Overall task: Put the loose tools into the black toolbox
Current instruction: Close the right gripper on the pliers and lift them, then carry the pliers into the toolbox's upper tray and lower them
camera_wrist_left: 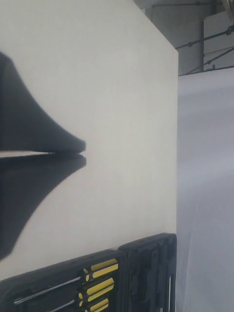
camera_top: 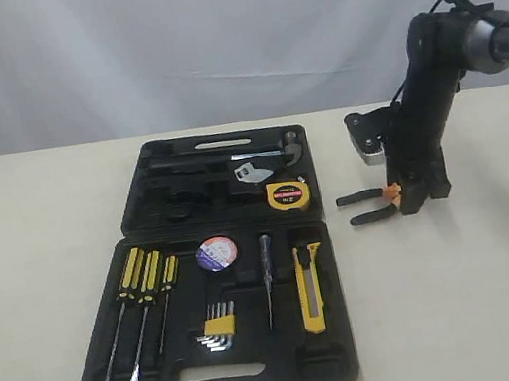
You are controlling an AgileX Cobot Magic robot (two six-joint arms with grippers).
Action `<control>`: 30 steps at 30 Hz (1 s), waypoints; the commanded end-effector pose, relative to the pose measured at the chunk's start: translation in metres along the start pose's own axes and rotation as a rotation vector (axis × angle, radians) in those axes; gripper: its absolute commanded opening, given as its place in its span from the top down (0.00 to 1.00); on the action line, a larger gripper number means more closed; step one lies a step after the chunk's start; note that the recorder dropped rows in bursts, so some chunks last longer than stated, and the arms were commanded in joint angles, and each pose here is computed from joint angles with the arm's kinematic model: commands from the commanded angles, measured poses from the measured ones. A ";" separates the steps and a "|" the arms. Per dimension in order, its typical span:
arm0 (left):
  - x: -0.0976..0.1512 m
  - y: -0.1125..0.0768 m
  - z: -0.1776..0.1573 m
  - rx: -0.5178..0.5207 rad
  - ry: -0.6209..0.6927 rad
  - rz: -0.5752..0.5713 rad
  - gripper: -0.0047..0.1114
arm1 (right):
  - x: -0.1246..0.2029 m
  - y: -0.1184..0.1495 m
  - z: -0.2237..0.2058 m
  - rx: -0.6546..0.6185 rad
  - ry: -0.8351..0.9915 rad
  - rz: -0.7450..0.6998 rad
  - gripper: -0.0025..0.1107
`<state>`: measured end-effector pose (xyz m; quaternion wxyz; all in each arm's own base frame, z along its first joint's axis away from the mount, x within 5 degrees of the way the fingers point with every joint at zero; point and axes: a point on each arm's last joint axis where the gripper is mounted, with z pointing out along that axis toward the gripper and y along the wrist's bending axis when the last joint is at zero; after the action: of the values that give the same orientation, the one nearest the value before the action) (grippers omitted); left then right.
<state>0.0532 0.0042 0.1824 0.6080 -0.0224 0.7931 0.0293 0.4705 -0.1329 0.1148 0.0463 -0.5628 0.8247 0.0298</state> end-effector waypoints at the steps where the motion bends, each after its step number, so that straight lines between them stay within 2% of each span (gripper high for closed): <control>1: 0.000 -0.001 0.000 0.007 -0.007 -0.011 0.96 | 0.001 0.001 -0.035 0.070 0.034 0.075 0.98; 6: 0.000 -0.001 0.000 0.007 -0.007 -0.011 0.96 | -0.004 0.004 -0.073 0.149 0.021 0.155 0.98; 10: 0.000 -0.001 0.000 0.007 -0.007 -0.011 0.96 | -0.021 0.010 -0.099 0.204 0.001 0.259 0.98; 19: 0.000 -0.001 0.000 0.007 -0.007 -0.011 0.96 | -0.099 0.028 -0.116 0.244 -0.057 0.309 0.98; 25: 0.000 -0.001 0.000 0.007 -0.007 -0.011 0.96 | -0.158 0.047 -0.118 0.249 -0.092 0.255 0.98; 30: 0.000 -0.001 0.000 0.007 -0.007 -0.011 0.96 | -0.198 0.053 -0.107 0.304 -0.143 0.213 0.98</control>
<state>0.0532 0.0042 0.1824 0.6080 -0.0224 0.7931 0.0293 0.4825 0.0436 0.2410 0.1572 -0.4583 0.8739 -0.0387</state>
